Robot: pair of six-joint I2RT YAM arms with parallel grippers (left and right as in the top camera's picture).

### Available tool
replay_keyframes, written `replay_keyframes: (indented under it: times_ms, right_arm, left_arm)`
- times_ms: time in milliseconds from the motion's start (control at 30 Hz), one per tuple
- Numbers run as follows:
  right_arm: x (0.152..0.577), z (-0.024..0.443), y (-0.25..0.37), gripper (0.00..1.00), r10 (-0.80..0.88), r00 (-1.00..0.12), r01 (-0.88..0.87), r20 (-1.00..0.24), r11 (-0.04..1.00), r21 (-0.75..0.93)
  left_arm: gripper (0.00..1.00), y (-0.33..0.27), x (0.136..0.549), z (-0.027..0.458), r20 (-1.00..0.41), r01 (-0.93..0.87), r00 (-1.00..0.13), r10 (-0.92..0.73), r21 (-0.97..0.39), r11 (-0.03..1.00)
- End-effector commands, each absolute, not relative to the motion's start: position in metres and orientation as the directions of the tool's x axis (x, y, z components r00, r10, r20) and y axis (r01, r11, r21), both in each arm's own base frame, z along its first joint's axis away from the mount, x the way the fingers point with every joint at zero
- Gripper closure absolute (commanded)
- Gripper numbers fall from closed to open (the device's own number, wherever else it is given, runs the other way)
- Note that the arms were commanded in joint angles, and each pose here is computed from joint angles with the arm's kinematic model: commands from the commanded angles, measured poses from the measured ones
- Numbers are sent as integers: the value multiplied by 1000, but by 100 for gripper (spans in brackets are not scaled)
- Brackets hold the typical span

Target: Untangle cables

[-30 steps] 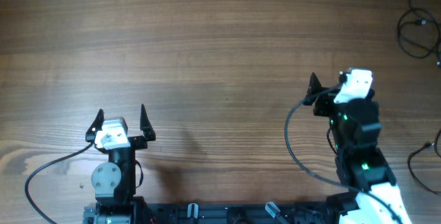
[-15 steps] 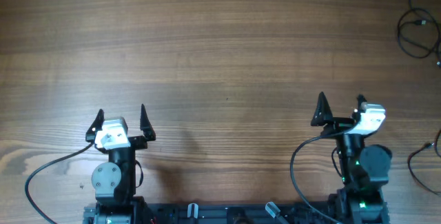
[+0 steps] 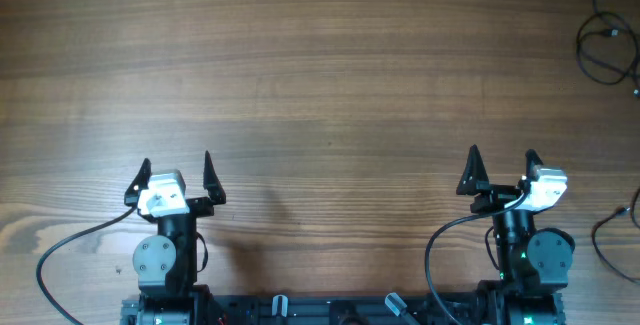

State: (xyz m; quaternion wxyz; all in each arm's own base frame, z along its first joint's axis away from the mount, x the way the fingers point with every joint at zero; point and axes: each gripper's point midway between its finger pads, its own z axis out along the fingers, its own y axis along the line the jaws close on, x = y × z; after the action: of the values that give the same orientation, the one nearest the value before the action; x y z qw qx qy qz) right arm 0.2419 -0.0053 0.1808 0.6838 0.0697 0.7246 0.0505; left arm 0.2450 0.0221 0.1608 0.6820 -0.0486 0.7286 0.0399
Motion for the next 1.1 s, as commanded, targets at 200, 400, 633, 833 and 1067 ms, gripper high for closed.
replay_keyframes:
  times_ms: [200, 400, 633, 833, 1067]
  right_arm:
    - [243, 171, -2, 0, 42, -69, 4, -997, 999, 42]
    - [242, 171, -1, 0, -25, -70, -10, -997, 1000, -24]
    - [242, 171, -1, 0, 35, -71, -6, -997, 999, 36]
    - [242, 171, -1, 0, 36, -71, -5, -997, 999, 37]
    - [242, 171, -1, 0, 55, -71, 0, -996, 998, 55]
  left_arm:
    - [0, 25, 245, 160, -998, -139, -64, 2, 11, 990]
    - [0, 25, 245, 160, -998, -139, -64, 2, 11, 990]
    - [0, 25, 245, 160, -998, -139, -64, 2, 11, 990]
    - [0, 25, 245, 160, -998, -139, -64, 2, 11, 990]
    - [0, 25, 245, 160, -998, -139, -64, 2, 11, 990]
